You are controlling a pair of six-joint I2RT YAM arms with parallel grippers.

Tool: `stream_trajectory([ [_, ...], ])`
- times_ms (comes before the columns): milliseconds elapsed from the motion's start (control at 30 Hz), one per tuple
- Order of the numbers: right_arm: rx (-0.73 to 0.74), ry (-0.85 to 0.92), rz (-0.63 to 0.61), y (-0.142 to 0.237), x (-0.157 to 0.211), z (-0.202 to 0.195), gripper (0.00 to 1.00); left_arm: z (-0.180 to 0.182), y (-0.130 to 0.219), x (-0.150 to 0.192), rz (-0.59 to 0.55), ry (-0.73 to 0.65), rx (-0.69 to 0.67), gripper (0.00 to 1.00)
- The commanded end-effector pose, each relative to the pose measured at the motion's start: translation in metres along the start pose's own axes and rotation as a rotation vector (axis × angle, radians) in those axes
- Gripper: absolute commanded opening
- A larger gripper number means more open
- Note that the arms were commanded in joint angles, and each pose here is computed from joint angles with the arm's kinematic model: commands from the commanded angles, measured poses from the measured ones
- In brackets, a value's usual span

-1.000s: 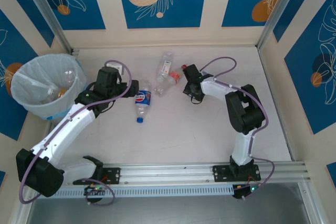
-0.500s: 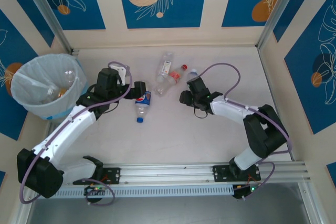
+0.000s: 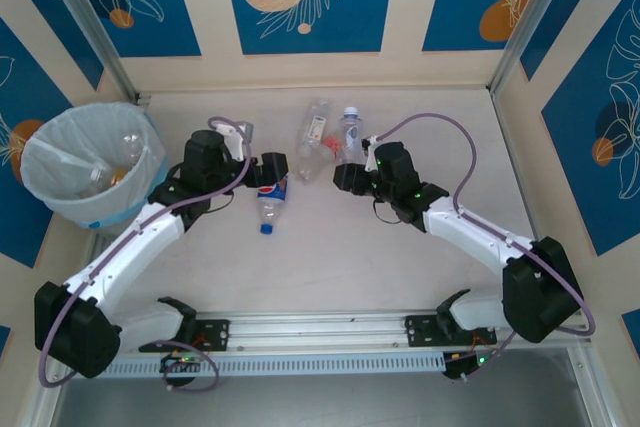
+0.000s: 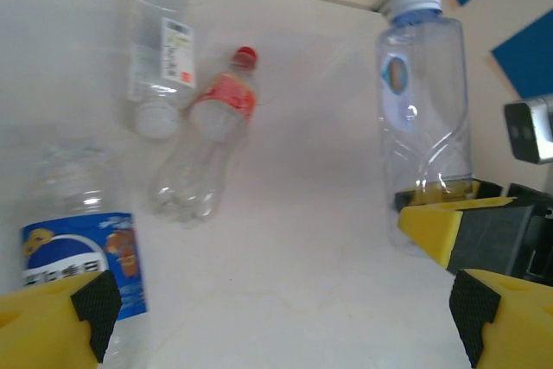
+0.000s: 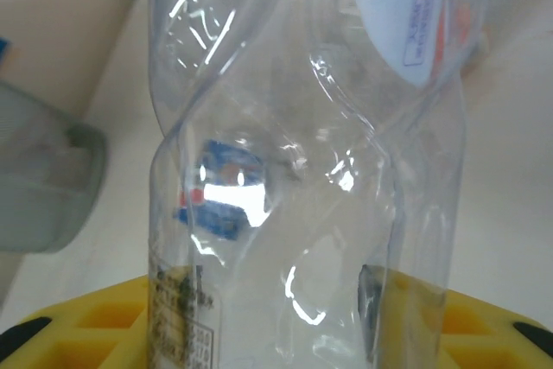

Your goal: Put the plastic bottles in the bin

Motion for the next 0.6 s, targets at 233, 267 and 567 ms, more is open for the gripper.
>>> stream_trajectory([
  [233,-0.385,0.134,0.065,0.021,0.008,0.062,0.33,-0.056,0.002,-0.04,-0.095,0.037,0.377,0.99],
  [267,-0.414,0.138,0.072,0.023,0.008,0.066,0.33,-0.06,0.004,-0.043,-0.105,0.037,0.403,0.99],
  [567,-0.516,0.221,0.143,0.029,0.016,0.097,0.32,-0.059,0.003,-0.052,-0.123,0.053,0.377,0.99],
])
Point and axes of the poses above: each hand's point on the last joint's axis, 136 mm out from that joint toward the fingers, its own y axis back along the fingers, its own z axis along the line the jaws close on, x = y × z, the point moved 4 cm from there along y, back along the fingers, and after that the axes turned 8 degrees about -y, right-handed, at the moved point
